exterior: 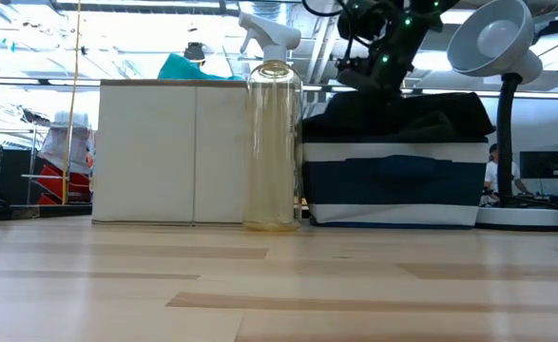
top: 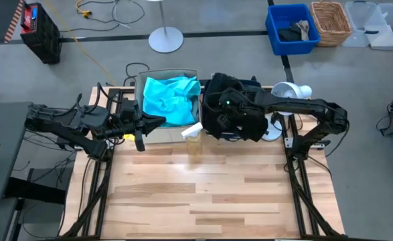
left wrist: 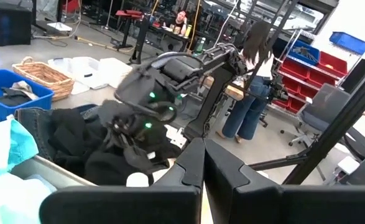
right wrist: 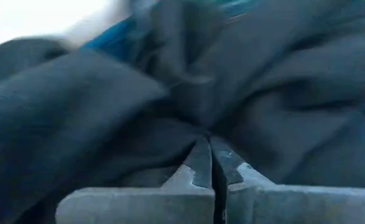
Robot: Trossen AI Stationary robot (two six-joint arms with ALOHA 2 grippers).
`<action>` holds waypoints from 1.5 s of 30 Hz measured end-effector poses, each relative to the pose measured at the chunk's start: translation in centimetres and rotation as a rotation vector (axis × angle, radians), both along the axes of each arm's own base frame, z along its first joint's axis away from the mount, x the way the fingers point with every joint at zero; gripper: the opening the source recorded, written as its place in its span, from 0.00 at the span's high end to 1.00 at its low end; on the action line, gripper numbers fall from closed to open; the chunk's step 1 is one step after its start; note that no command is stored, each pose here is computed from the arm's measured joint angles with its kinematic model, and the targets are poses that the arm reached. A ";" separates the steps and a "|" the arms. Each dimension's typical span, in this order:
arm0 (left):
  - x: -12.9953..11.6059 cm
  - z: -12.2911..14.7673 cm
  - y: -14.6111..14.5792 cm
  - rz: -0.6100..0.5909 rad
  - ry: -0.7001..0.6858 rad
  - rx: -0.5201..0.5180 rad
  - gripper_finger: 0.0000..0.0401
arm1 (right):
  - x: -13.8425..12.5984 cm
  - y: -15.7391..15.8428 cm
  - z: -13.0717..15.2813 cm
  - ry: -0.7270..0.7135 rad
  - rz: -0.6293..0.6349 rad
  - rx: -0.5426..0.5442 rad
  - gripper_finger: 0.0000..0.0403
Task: Sort clothes
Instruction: Put the black shirt into the blue laundry organizer
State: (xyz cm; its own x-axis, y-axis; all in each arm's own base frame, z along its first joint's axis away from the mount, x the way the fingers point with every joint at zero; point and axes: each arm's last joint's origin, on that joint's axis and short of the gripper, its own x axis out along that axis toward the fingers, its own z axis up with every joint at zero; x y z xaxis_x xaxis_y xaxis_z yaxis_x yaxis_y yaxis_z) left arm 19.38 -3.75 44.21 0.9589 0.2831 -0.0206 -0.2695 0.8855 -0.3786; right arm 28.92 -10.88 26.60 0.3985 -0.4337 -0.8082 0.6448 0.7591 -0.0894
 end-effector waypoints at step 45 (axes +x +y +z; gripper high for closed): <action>0.0 0.0 0.0 -0.001 -0.004 -0.011 1.00 | 1.9 -0.6 -3.8 0.038 0.036 0.201 0.97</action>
State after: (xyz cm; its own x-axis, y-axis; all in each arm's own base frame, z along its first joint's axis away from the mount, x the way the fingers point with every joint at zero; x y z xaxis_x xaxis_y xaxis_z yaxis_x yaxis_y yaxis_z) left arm 19.38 -3.76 44.21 0.9593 0.2816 -0.0203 -0.2669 0.8814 -0.3897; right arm 30.82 -11.52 22.77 0.3788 -0.2482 -0.8916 0.6157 0.7868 0.0425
